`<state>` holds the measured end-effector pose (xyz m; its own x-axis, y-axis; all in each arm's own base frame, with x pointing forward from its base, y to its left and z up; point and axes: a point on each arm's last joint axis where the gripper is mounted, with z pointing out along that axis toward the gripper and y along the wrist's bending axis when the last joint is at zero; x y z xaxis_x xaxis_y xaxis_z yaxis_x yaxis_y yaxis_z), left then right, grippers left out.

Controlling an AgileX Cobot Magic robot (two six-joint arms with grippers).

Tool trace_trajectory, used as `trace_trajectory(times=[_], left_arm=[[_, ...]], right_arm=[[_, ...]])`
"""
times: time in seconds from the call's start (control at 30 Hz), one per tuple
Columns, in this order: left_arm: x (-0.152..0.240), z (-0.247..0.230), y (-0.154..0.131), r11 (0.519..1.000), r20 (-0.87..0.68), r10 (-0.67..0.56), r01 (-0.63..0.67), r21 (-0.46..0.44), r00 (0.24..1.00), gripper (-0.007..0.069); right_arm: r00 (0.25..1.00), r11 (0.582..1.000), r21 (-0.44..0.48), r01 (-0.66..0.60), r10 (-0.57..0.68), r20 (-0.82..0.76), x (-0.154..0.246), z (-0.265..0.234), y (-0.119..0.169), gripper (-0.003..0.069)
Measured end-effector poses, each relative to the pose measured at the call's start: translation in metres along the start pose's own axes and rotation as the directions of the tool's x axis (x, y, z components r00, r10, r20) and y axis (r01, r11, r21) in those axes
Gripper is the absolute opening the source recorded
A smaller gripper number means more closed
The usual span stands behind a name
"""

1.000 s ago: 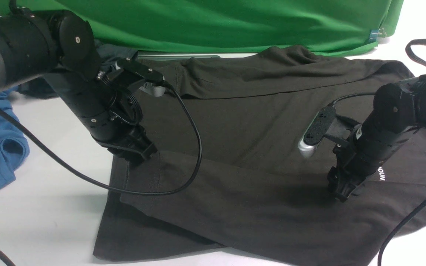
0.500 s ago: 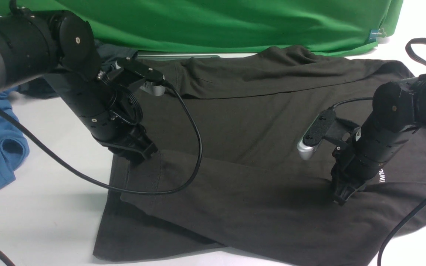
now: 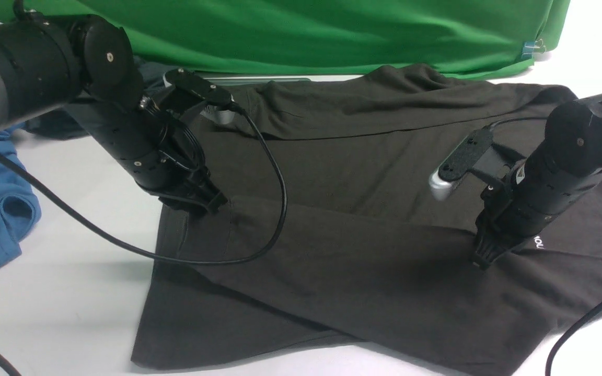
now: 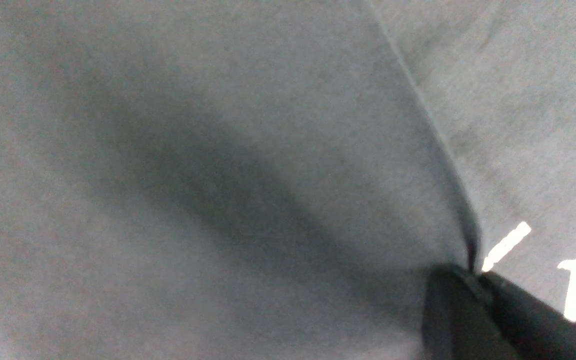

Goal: Fold a long-sleeved shirt on a white desktop.
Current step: 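Fold the left side of the black T-shirt inward over its body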

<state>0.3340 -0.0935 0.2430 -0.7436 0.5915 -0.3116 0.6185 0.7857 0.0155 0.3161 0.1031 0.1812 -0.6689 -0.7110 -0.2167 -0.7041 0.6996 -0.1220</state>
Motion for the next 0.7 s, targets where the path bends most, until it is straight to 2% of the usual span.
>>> trace_trajectory(times=[0.27,0.7], left_arm=[[-0.010,-0.001,0.007,0.997,0.113,0.013,-0.005,-0.074,0.993,0.0034],[-0.022,0.011,0.020,0.980,0.198,0.078,-0.039,-0.193,0.977,0.0034]], right_arm=[[0.994,0.994,0.023,-0.111,0.110,0.027,0.003,0.000,-0.012,0.0020],[0.981,0.984,0.049,-0.172,0.167,0.104,-0.003,-0.001,-0.016,0.0020]])
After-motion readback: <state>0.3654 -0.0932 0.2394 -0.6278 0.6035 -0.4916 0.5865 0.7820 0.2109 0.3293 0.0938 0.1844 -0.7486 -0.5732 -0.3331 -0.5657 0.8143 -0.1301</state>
